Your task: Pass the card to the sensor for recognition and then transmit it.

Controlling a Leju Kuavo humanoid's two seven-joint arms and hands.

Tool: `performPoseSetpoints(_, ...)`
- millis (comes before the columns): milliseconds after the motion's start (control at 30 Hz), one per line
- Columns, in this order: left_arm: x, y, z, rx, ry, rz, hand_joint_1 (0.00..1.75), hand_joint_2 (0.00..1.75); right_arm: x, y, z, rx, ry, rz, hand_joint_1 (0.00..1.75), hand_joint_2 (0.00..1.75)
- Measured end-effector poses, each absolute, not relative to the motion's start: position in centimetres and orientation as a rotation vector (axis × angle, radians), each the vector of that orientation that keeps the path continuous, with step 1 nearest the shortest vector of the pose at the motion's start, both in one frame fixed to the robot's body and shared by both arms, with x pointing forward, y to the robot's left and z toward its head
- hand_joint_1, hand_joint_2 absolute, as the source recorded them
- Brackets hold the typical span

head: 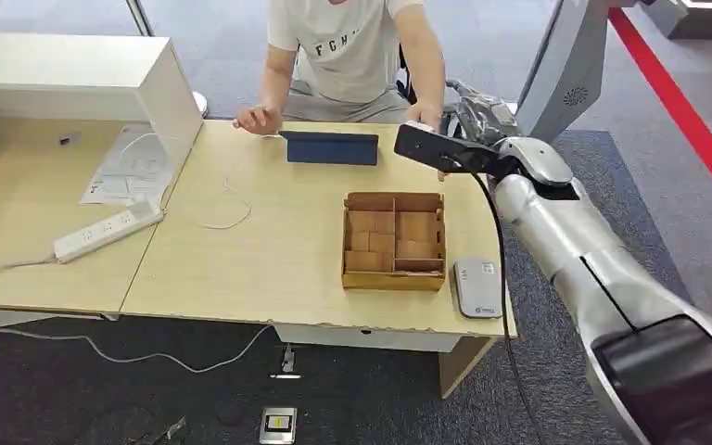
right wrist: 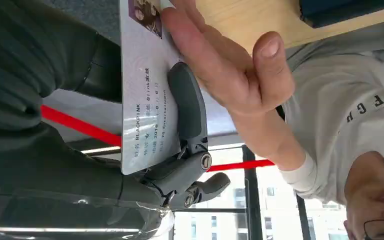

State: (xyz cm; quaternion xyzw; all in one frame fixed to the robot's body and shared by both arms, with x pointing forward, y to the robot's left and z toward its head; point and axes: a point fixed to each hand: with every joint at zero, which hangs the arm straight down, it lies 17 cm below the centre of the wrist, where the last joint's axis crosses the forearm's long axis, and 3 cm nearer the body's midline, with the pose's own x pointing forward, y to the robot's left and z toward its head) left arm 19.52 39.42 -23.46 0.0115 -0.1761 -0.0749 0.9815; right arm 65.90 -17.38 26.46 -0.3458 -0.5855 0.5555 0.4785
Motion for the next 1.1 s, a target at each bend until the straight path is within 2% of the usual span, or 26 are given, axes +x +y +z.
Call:
performPoseSetpoints(167, 19.6, 39.3, -23.4, 0.017, -0.354, -0.152, 0.00, 0.00, 65.9, -17.8, 25.9, -0.848, -1.413, 1.363, 1.75, 1.75)
performPoseSetpoints(200, 19.5, 39.2, -23.5, 0.017, -0.352, -0.151, 0.00, 0.00, 65.9, -17.9, 25.8, -0.848, -1.409, 1.364, 1.01, 1.75)
performPoseSetpoints(233, 19.5, 39.2, -23.5, 0.016, -0.350, -0.151, 0.00, 0.00, 65.9, -17.9, 25.7, -0.849, -1.407, 1.367, 0.00, 1.75)
performPoseSetpoints(267, 19.5, 39.2, -23.5, 0.016, -0.348, -0.151, 0.00, 0.00, 65.9, -18.0, 25.6, -0.851, -1.403, 1.370, 0.00, 0.00)
performPoseSetpoints(800, 19.2, 38.7, -23.7, 0.016, -0.341, -0.153, 0.00, 0.00, 65.9, -18.3, 25.5, -0.850, -1.431, 1.354, 0.00, 0.00)
performPoseSetpoints(1100, 18.3, 38.7, -23.9, 0.007, -0.347, -0.134, 0.00, 0.00, 65.6, -18.4, 28.0, -0.655, -1.618, 1.222, 0.00, 0.00)
